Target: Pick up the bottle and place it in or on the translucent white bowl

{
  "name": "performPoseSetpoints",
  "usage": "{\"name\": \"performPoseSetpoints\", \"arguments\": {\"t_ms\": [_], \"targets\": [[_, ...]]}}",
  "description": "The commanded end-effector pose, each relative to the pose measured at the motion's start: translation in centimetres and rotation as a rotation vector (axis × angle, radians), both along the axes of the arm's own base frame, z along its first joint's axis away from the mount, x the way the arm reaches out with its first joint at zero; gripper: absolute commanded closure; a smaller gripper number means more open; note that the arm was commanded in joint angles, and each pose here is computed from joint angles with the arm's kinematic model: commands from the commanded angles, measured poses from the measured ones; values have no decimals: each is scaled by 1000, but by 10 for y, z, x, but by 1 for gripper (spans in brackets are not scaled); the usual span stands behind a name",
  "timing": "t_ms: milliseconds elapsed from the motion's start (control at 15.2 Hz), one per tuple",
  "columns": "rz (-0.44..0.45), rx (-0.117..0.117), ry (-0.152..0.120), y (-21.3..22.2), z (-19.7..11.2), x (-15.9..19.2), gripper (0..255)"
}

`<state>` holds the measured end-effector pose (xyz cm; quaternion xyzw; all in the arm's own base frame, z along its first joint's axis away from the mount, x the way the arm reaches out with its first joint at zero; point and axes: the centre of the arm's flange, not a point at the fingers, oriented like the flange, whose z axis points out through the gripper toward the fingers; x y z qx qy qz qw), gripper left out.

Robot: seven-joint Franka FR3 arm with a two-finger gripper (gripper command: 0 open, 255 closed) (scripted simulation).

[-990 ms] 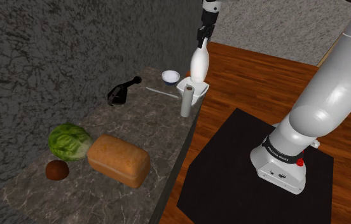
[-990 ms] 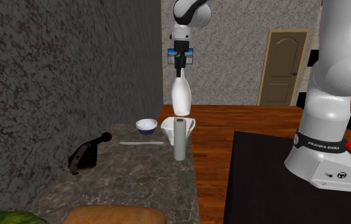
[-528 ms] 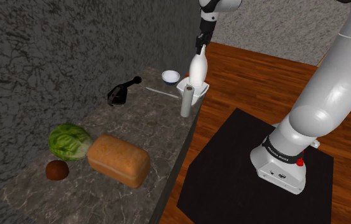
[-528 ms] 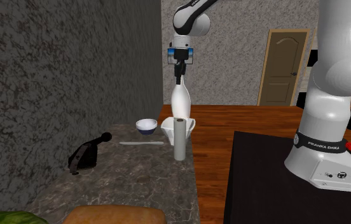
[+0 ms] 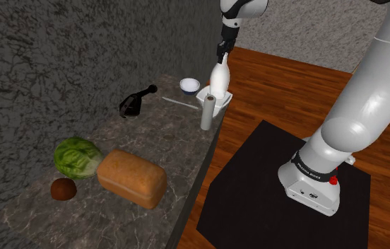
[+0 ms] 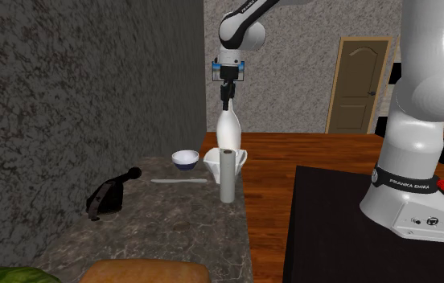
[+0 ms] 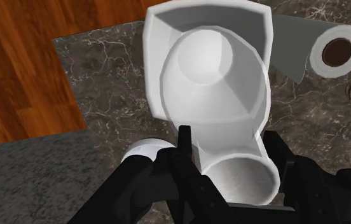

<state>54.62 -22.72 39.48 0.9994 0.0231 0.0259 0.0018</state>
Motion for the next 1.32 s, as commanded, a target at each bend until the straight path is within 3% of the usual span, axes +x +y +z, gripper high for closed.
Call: {"name": "performPoseSetpoints", "arguments": {"t_ms": [0,66,132,462,726,1254], "targets": [[0,0,-1,0,0,0,255],[0,0,-1,0,0,0,255],[0,0,-1,0,0,0,0],[0,0,-1,0,0,0,0],[0,0,-1,0,50,-3,0],[0,0,-1,0,50,-3,0]]}}
